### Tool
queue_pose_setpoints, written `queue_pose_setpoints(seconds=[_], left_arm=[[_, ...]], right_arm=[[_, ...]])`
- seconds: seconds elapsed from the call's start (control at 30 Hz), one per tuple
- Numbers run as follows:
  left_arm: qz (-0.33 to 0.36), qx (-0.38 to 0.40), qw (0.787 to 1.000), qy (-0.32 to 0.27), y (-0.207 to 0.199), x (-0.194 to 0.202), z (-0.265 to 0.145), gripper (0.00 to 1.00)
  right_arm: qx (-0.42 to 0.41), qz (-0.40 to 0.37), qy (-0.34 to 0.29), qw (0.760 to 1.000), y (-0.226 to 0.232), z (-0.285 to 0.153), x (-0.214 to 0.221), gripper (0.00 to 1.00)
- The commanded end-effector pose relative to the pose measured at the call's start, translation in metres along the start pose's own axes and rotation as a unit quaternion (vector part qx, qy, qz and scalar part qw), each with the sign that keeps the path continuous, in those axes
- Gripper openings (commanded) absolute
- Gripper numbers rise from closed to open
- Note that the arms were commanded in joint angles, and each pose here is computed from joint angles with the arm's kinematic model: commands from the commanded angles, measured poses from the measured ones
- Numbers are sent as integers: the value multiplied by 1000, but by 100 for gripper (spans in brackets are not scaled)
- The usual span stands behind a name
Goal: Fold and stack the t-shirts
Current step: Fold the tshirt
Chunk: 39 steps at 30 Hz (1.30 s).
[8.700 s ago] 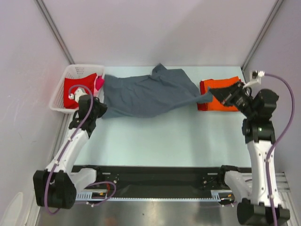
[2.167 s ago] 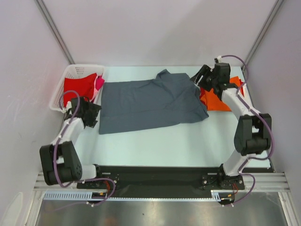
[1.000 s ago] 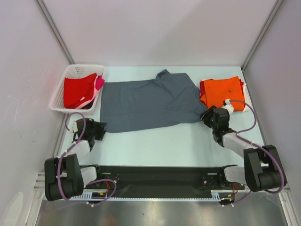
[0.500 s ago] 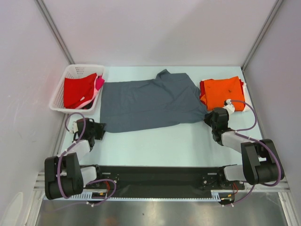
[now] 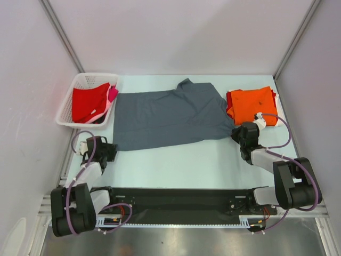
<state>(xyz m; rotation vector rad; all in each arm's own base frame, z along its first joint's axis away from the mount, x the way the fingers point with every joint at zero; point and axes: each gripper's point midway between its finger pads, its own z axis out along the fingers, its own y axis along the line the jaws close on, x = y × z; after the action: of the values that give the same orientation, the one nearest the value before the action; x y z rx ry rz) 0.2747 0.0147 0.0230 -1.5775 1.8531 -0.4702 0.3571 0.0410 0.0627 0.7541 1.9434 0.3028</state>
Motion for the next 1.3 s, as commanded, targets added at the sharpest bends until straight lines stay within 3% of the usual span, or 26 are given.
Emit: queue_pose_setpoints(seconds=[0.0,0.57,0.77,0.97,1.03,1.17,1.27], left_arm=[[-10,-42,999,-14,28,-1,-4,45],[-2,-42,999,-27,38,-2,-15,40],[2,-33,999,-38,31,-7,-11,46],[8,-52,998,-20,32,-3,-2,44],[8,-60,998,-11,36,0,2,41],[16,-73,997,1,43,5,6,13],[22,-77,997,-3,45,3,6,0]], right_arm=[[-17,14,-30,999,12,0,-18,0],[-18,14,-25,999,11,1,-16,0],[-20,15,-24,999,12,1,-17,0],[-19,14,-23,999,11,1,-17,0],[-19,17,-23,999,11,1,-17,0],[-17,18,-23,999,10,1,-17,0],[-20,20,-22,999,11,1,-17,0]])
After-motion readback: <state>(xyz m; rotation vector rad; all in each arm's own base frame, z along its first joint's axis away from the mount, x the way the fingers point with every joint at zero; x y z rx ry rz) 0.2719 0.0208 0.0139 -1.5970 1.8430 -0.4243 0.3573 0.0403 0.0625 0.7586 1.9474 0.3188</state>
